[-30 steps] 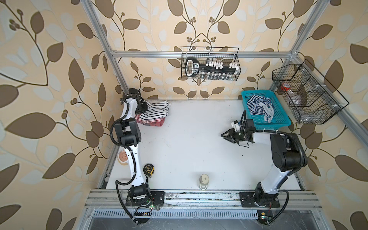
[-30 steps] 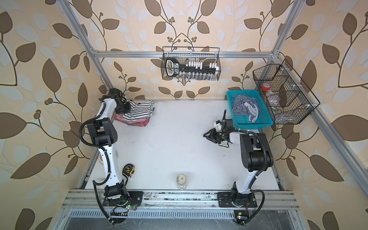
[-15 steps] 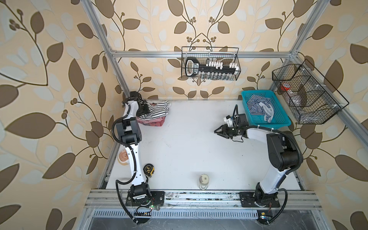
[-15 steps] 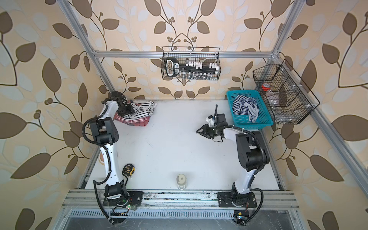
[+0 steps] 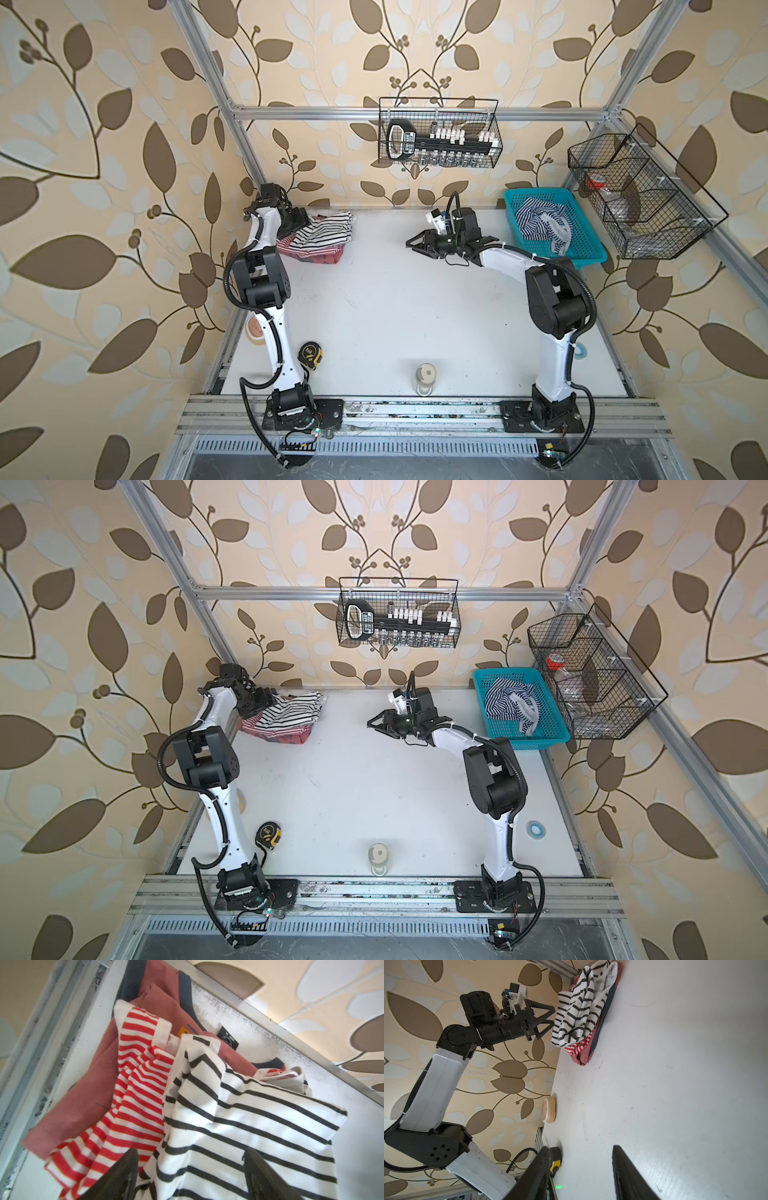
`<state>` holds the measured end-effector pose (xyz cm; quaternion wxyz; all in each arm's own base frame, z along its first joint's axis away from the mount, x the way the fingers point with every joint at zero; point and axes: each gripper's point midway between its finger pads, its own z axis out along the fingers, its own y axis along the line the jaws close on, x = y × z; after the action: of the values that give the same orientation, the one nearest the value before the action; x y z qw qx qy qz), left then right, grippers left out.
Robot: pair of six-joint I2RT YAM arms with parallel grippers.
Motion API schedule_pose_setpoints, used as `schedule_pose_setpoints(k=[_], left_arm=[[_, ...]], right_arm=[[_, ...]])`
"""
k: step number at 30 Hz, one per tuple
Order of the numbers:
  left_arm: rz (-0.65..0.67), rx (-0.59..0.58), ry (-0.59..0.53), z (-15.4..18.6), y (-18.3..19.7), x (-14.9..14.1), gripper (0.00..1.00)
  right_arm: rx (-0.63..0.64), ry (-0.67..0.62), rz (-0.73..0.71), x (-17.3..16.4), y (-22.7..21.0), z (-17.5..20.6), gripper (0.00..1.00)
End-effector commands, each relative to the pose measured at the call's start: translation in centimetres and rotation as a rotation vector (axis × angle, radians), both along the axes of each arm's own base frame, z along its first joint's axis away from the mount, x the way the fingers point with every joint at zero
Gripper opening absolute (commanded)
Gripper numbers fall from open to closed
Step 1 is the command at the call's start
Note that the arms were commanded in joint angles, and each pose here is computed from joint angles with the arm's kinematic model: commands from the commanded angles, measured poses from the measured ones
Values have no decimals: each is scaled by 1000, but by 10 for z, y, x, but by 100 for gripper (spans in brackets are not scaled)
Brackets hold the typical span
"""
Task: Fold and stack tank tops
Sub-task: Place the tank top among several tank tops, then pick up the tank top from several tank tops.
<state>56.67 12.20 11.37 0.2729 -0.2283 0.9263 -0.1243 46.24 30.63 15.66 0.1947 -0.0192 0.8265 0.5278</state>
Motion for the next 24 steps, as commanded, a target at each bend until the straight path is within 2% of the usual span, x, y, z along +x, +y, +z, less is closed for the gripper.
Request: schedule_pose_setpoints(k=[1, 6, 10, 12, 14, 16, 19, 20, 24], left_arm=[[20, -84, 20, -3, -7, -6, 81], [53, -58, 71, -27, 2, -8, 81], [50, -93, 68, -42, -3, -4, 81], [43, -124, 79, -52, -7, -3, 75], [36, -149, 92, -59, -11, -4, 64], [33, -156, 92, -61, -13, -4, 46], [37, -150, 58, -50, -12, -1, 9], [34, -159, 67, -53, -14, -5, 0], [18, -147, -20, -14, -18, -1, 0]], right_arm=[[41, 23, -2, 0, -1, -4, 49], [44, 24, -17, 0, -9, -6, 49], [42, 27, -20, -2, -11, -7, 50], [41, 31, -21, -4, -12, -9, 49], [38, 37, -25, -5, -14, -12, 49], [34, 44, -28, -7, -16, -16, 49], [28, 55, -32, -9, -19, -21, 49], [26, 58, -32, -11, -20, -22, 49], [24, 64, -41, -14, -25, -26, 49]])
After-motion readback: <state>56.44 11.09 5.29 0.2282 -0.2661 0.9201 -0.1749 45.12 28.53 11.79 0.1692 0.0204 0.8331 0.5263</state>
